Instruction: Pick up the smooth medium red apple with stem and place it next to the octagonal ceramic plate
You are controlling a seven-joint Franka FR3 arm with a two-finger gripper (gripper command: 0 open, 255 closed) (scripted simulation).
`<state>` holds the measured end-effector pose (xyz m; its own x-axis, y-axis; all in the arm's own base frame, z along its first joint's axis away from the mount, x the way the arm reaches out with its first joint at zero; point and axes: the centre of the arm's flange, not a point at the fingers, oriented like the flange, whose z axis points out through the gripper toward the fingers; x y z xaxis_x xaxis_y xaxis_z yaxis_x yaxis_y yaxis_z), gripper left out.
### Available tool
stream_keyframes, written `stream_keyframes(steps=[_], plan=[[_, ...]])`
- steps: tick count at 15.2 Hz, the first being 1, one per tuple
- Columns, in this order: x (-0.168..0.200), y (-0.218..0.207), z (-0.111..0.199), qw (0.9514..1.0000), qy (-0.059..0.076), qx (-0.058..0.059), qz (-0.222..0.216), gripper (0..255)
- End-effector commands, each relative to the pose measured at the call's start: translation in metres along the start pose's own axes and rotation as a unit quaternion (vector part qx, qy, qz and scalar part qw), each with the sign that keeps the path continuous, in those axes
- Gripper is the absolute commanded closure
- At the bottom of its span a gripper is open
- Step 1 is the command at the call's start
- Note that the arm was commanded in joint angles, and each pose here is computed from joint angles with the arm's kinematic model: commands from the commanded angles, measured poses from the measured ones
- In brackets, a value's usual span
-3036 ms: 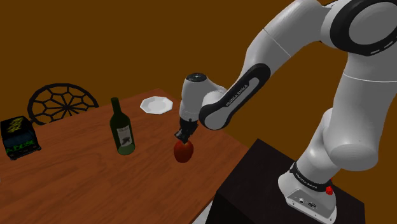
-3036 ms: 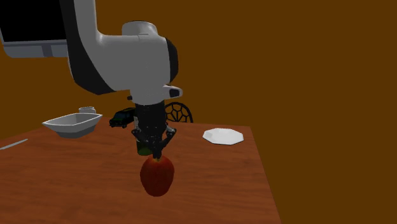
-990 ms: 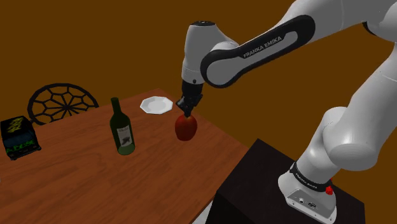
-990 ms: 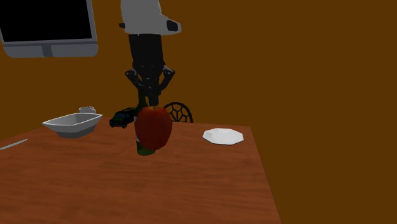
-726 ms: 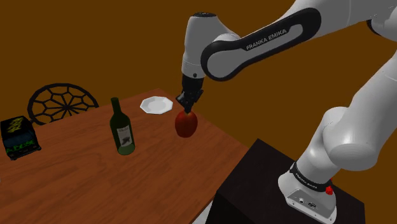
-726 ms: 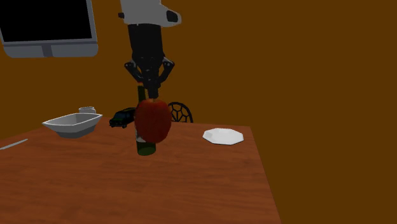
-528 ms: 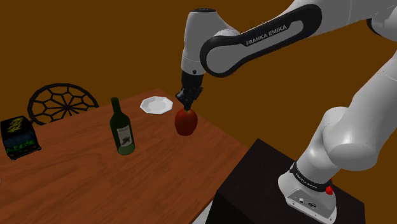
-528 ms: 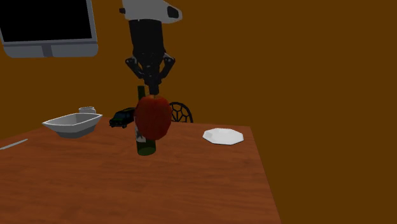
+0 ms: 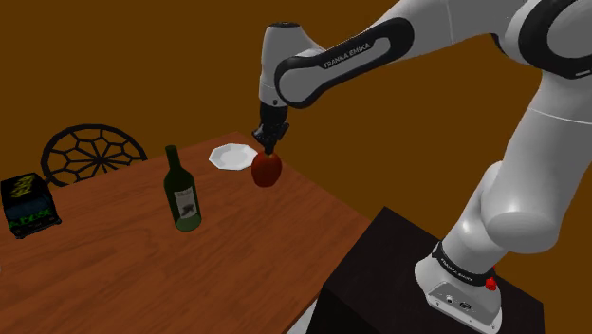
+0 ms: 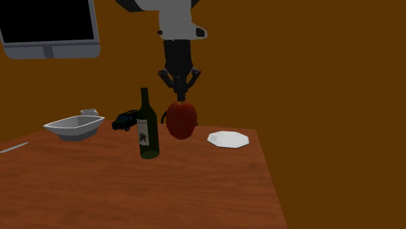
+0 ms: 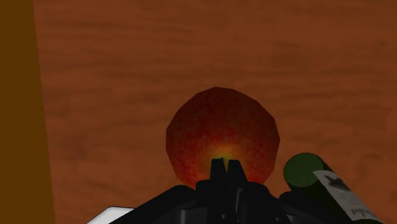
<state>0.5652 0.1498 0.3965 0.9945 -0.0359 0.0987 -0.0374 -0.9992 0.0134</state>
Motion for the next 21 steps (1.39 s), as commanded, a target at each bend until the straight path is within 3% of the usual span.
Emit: stream_keyframes(steps=[1,20,21], plan=[[0.022,0.011,0.014,1.0000,0.000,0.000,0.000,255],[0.235,0.111,0.118,1.0000,0.000,0.000,0.000,255],[0.235,0.111,0.123,1.0000,0.000,0.000,0.000,255]])
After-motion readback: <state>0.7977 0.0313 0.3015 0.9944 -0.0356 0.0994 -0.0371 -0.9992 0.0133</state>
